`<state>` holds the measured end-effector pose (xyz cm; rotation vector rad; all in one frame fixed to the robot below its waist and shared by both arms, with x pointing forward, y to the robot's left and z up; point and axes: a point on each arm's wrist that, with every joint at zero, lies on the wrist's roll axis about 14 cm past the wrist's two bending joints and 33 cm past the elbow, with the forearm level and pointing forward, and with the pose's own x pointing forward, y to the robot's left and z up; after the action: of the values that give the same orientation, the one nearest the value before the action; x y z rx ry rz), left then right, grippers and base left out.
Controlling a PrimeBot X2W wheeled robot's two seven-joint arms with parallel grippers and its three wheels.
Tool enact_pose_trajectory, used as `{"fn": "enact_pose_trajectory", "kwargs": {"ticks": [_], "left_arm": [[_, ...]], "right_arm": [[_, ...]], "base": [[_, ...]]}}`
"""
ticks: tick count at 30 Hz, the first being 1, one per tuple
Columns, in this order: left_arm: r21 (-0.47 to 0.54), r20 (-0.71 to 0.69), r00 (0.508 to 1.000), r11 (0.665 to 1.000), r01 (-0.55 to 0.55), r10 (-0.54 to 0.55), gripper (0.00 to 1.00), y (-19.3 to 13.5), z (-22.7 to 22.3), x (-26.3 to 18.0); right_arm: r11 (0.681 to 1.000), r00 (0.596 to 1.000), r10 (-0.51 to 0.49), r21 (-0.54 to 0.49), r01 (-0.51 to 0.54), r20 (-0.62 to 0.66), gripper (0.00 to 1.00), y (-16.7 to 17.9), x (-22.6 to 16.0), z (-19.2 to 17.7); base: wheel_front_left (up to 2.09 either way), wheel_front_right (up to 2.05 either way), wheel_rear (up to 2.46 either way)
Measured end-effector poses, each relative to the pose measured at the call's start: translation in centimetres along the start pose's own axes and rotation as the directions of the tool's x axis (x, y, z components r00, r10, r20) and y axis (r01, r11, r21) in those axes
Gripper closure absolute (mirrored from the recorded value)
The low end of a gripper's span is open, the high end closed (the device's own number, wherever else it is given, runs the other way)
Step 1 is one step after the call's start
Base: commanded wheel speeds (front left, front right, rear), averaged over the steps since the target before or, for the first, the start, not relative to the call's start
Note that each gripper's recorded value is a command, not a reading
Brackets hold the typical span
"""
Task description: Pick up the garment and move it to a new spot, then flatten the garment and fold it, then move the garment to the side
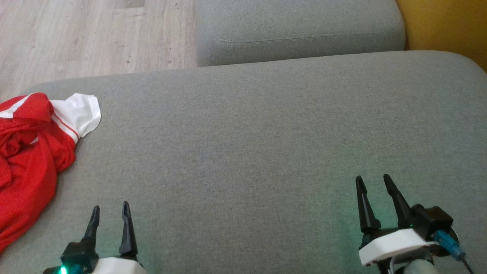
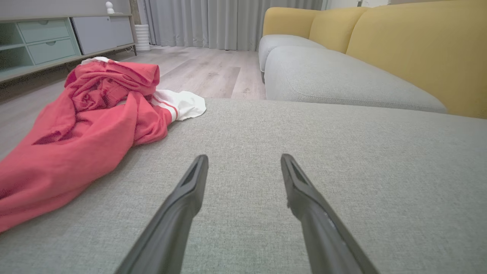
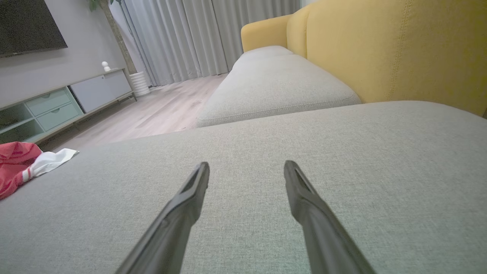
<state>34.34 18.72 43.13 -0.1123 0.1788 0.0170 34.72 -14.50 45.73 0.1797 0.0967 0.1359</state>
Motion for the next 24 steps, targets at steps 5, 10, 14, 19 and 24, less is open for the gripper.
{"fn": "enact_pose_trajectory", "kwargs": {"ticks": [5,10,14,19,24], "left_arm": [[0.045,0.005,1.0,0.999,0.003,-0.003,0.0,0.1,0.0,0.0],[0.087,0.007,1.0,0.996,0.009,-0.009,0.0,0.1,-0.1,0.0],[0.086,0.002,1.0,0.996,0.006,-0.006,0.0,0.2,-0.3,-0.1],[0.08,-0.015,1.0,0.997,0.01,-0.008,0.0,0.3,-0.8,-0.2],[0.076,-0.02,1.0,0.997,0.002,-0.001,0.0,0.6,-0.9,-0.3]], "right_arm": [[0.999,1.0,0.01,-0.05,-0.01,-0.006,0.0,0.1,-0.1,-0.3],[0.994,1.0,0.023,-0.108,-0.024,-0.009,0.0,0.3,-0.2,-0.4],[0.994,1.0,0.016,-0.104,-0.016,-0.009,0.0,0.0,-0.2,-0.4],[0.997,1.0,-0.008,-0.072,0.008,-0.004,0.0,-0.6,-0.3,-0.3],[0.997,1.0,-0.016,-0.071,0.015,-0.005,0.0,-0.8,-0.4,-0.4]], "base": [[0.0,0.0,0.0],[0.0,0.0,0.0],[0.0,0.0,0.0],[0.0,0.0,0.0],[0.0,0.0,0.0]]}}
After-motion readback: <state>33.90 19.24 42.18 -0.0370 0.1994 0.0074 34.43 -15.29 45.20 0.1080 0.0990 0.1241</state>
